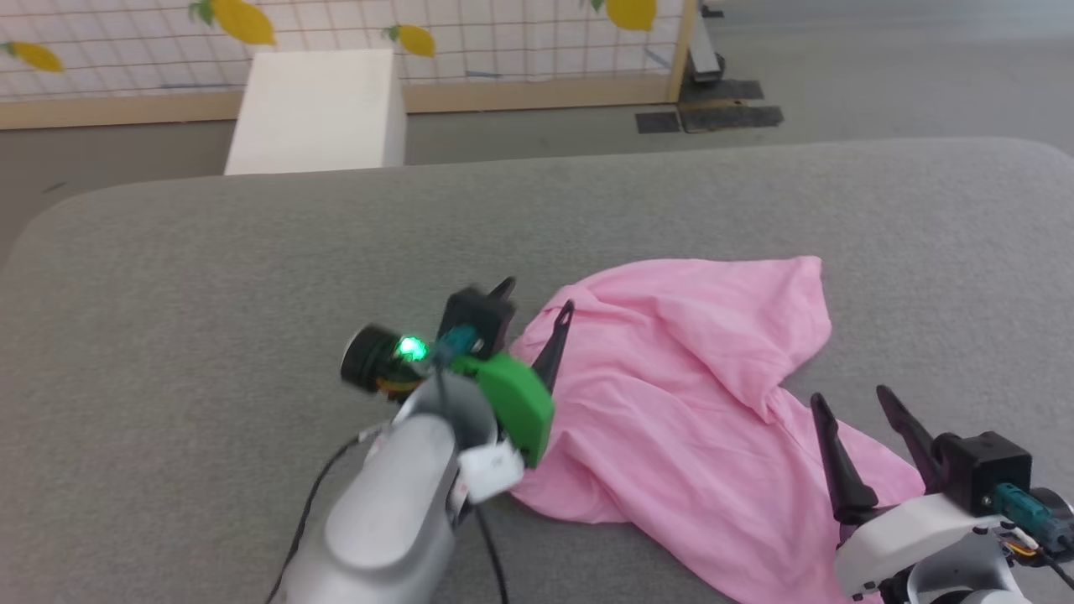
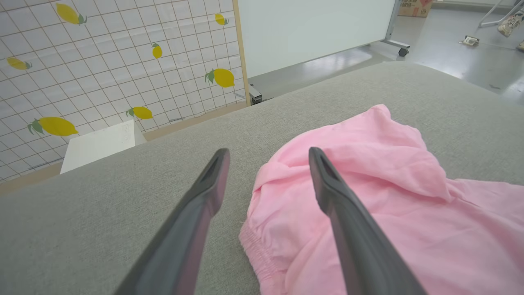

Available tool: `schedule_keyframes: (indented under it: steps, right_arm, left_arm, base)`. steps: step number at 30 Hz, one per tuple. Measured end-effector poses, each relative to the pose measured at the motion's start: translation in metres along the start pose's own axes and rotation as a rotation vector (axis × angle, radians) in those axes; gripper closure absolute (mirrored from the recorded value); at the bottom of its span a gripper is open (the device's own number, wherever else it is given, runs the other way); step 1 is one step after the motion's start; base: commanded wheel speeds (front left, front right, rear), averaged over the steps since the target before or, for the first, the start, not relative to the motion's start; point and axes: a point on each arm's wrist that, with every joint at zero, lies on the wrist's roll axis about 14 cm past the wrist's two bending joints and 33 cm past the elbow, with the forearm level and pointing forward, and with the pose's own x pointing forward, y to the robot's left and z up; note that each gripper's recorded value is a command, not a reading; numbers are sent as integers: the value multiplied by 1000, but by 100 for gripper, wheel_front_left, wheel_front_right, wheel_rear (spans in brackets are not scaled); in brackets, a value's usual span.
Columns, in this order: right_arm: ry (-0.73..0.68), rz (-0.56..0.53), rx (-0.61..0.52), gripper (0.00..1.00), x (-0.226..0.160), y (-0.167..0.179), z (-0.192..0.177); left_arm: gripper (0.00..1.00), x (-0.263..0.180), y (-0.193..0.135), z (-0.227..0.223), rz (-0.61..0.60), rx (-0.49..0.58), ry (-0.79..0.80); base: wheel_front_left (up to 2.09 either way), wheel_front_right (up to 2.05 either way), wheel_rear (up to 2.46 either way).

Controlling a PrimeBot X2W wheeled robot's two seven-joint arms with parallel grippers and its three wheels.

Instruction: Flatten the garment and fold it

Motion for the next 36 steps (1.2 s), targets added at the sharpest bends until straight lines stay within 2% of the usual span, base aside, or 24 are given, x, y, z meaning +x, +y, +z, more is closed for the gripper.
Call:
schedule_keyframes:
  steps: [3, 8, 13, 16, 18, 20, 23, 25, 27, 31, 35, 36]
  right_arm:
    - [-6, -38, -2, 0, -2, -12, 2]
    - [-11, -69, 5, 0, 3, -21, 3]
    - [9, -92, 18, 0, 9, -27, -5]
    - [20, -107, 27, 0, 12, -31, -11]
    - [31, -122, 30, 0, 13, -35, -16]
    - [45, -134, 29, 0, 13, -39, -21]
    - [50, -141, 34, 0, 17, -41, -24]
    - [51, -137, 37, 0, 20, -40, -25]
    - [47, -129, 42, 0, 23, -37, -25]
    - [36, -102, 45, 0, 31, -30, -23]
    - [31, -71, 50, 0, 37, -20, -21]
    - [29, -65, 50, 0, 39, -18, -21]
  left_arm:
    - [0, 27, -12, -4, -72, 69, 94]
    - [0, 56, -11, -45, -106, 173, 383]
    - [0, 60, 5, -97, -88, 236, 712]
    - [0, 57, 6, -122, -107, 220, 879]
    - [100, 57, 4, -128, -131, 204, 969]
    - [100, 61, 1, -130, -147, 177, 1001]
    - [100, 78, 3, -124, -139, 142, 916]
    - [100, 87, 17, -119, -97, 114, 853]
    - [100, 91, 42, -114, -29, 102, 800]
    - [100, 82, 116, -105, 164, 91, 736]
    - [100, 70, 161, -93, 291, 49, 676]
    - [52, 69, 165, -89, 304, 27, 647]
  base:
    - [0, 0, 0]
    - [0, 0, 0]
    - [0, 0, 0]
    - [0, 0, 0]
    - [0, 0, 0]
    - [0, 0, 0]
    - [0, 0, 0]
    - [0, 0, 0]
    - [0, 0, 0]
    - [0, 0, 0]
    - [0, 0, 0]
    - [0, 0, 0]
